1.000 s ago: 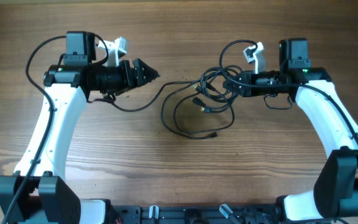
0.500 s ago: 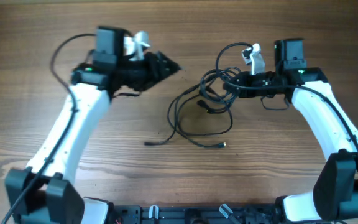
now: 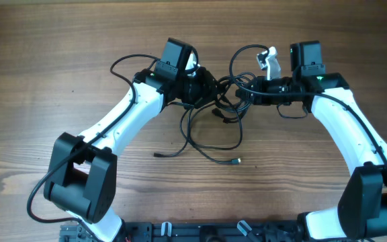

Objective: Untangle cables

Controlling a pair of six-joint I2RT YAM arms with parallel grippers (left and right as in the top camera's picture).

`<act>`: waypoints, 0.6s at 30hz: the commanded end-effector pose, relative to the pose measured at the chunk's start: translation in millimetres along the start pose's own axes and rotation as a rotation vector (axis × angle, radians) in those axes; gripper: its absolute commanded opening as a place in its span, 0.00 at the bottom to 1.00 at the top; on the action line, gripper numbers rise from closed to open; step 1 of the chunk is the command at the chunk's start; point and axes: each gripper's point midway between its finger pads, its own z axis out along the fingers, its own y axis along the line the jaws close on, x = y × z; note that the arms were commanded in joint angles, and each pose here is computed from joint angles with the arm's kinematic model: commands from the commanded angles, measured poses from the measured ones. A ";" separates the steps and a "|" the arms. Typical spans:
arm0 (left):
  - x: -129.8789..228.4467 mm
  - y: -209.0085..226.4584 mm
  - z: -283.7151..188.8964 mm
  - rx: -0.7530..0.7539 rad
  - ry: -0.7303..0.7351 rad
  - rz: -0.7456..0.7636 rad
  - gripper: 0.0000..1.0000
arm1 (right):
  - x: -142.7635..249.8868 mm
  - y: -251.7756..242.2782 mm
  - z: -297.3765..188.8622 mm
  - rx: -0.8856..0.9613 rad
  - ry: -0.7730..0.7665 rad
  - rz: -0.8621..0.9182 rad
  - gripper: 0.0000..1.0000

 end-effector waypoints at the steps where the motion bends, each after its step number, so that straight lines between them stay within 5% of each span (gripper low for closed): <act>1: -1.0 -2.3 3.9 -0.001 -0.004 0.004 0.33 | -8.6 23.0 -9.5 -0.066 -0.028 -0.040 0.04; 6: -0.1 5.5 7.7 -0.053 -0.030 0.029 0.04 | -8.0 27.7 -9.9 -0.093 -0.025 -0.042 0.04; 9: -10.2 17.3 5.9 -0.114 -0.092 0.026 0.04 | -8.0 27.9 -10.2 -0.096 -0.025 -0.041 0.06; 13: -32.9 28.7 -2.7 -0.165 -0.185 0.058 0.04 | -13.6 33.3 -18.0 -0.093 -0.050 -0.043 0.39; 18: -47.3 32.1 -13.9 -0.169 -0.233 0.042 0.04 | -33.8 35.6 -43.3 -0.059 -0.147 0.057 0.49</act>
